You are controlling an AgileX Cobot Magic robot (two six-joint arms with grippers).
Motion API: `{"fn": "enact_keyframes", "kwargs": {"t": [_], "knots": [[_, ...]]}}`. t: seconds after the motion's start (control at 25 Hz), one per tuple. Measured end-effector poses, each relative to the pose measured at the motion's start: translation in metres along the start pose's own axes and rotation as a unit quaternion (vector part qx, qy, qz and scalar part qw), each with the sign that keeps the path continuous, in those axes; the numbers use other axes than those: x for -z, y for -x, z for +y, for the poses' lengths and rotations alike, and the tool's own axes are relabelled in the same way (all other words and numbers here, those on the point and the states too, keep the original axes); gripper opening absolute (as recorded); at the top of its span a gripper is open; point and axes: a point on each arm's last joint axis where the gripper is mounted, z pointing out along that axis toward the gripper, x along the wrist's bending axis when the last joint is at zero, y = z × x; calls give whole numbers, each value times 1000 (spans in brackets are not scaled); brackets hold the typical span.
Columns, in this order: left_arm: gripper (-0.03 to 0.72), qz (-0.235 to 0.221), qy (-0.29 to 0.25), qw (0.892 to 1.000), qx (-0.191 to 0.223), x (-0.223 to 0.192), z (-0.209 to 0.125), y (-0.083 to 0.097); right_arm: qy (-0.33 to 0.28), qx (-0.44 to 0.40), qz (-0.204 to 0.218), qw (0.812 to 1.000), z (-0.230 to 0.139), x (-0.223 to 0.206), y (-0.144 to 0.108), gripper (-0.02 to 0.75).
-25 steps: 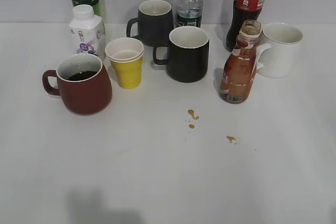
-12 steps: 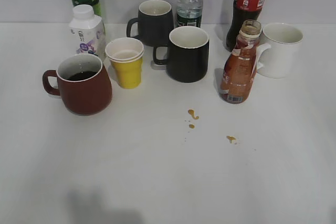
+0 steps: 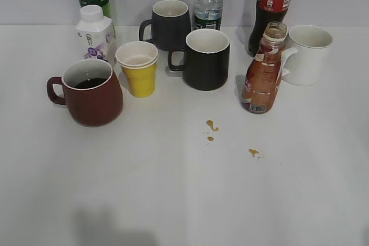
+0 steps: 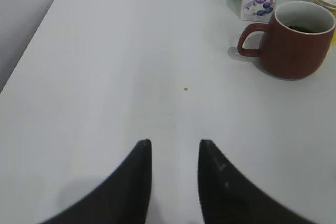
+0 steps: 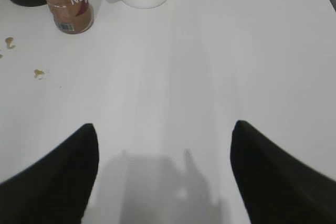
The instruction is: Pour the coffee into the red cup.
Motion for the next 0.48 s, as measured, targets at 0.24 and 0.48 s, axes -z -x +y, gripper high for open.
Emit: {"fn": "enact_keyframes", "kwargs": {"t": [0.24, 0.48], "knots": [[241, 0, 0, 1000, 0, 0, 0, 0, 1, 0, 0, 1000, 0, 0, 0, 585], [241, 0, 0, 1000, 0, 0, 0, 0, 1, 0, 0, 1000, 0, 0, 0, 585]]}}
